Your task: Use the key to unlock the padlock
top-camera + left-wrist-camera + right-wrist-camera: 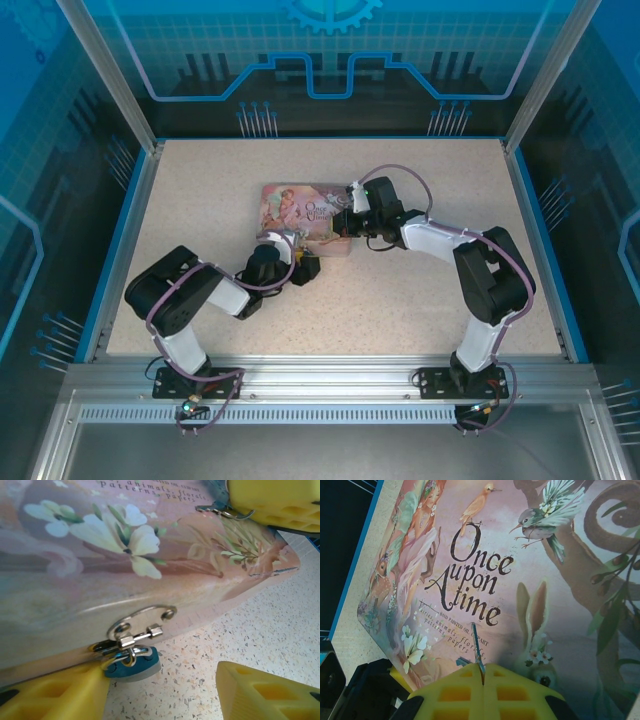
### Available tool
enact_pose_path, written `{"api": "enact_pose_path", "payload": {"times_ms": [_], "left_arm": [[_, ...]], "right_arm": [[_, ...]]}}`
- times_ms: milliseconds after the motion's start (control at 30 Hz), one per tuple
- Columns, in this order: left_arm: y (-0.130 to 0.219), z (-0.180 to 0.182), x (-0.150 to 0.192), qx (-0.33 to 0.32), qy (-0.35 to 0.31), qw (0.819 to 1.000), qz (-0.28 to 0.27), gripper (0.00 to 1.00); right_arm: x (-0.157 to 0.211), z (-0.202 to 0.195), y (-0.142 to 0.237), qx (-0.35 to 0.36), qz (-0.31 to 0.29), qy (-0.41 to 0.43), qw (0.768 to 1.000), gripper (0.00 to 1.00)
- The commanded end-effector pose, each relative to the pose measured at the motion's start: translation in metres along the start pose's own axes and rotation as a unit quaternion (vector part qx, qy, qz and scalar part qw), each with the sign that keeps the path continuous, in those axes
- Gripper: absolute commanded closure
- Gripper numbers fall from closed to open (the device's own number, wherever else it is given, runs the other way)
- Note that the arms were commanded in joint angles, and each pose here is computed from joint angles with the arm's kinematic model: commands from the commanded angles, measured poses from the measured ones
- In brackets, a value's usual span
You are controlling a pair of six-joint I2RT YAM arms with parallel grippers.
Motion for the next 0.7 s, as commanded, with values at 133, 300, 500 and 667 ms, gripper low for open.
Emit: {"api": "enact_pose_path", "payload": {"times_ms": [133, 300, 500, 667], "left_arm": [[0.000, -0.006, -0.021, 0.016, 0.011, 0.999, -0.043, 0.47], [-0.005, -0.006, -0.024, 0.009, 0.020, 0.999, -0.024, 0.47], [-0.012, 0.000, -0.026, -0.042, 0.037, 0.998, 0.015, 0.50], [-0.014, 0.003, -0.026, -0.071, 0.045, 0.996, 0.024, 0.51]], "right_arm": [[0.009, -0.005, -0.006, 0.013, 0.025, -0.005, 1.000, 1.00], [0.010, -0.004, -0.006, 0.012, 0.026, -0.005, 1.000, 1.00], [0.009, -0.004, -0.005, 0.011, 0.023, -0.005, 1.000, 1.00], [0.009, -0.003, -0.005, 0.010, 0.022, -0.004, 1.000, 1.00]]}}
Point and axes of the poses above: each hand's point on the last joint's axis, 136 mm out from that joint toward the fingers, its own y axis back along the fingers, its own z axis along the line the jaws close on, x = y × z, the point moved 10 cm from there along y, back along the fingers, and after that the axes turned 11 degrees about -y, right-handed, at the moved point
